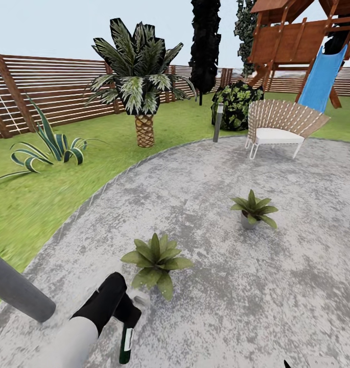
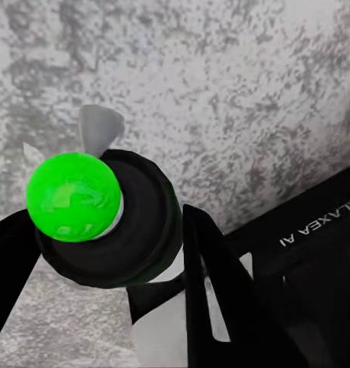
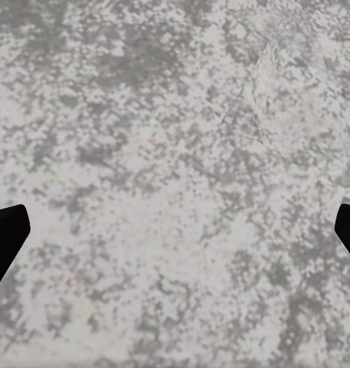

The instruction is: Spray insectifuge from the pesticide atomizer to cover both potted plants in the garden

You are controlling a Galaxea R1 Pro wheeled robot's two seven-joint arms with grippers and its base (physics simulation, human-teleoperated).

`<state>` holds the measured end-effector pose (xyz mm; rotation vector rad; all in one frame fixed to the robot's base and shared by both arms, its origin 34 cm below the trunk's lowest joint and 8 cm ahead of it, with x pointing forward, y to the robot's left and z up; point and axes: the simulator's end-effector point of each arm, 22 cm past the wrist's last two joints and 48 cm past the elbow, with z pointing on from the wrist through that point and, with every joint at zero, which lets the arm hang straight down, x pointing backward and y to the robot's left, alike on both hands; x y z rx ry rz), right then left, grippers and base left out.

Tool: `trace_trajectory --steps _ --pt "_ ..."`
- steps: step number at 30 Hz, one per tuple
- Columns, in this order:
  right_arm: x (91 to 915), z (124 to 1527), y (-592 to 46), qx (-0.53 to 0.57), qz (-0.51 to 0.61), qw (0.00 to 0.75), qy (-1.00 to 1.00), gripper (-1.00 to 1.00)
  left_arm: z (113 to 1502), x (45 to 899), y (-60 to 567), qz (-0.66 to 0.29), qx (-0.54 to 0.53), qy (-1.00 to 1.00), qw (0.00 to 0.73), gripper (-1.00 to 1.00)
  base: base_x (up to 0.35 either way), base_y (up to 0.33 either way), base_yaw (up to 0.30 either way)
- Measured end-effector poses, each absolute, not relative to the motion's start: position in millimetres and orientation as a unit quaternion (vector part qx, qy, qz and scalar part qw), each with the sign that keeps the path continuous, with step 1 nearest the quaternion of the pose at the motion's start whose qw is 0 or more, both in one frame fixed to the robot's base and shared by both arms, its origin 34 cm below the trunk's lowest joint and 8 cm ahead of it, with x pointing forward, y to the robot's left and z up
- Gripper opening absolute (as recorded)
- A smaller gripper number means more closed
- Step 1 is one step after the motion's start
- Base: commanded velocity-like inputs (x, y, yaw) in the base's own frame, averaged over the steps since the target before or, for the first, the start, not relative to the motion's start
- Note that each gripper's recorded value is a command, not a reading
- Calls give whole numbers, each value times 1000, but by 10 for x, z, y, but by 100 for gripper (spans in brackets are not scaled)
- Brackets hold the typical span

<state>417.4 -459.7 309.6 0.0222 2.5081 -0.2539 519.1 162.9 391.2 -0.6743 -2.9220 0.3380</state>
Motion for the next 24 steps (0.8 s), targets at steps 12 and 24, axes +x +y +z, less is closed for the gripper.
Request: trace_trajectory --steps 12,24 --pt "4176 3095 -4595 9 -95 305 947 100 3950 5384 1614 80 -213 -973 32 -100 0 0 51" --pt "4176 3095 -4594 8 -95 305 947 100 3971 5420 1580 102 -197 -975 20 -100 0 0 0"
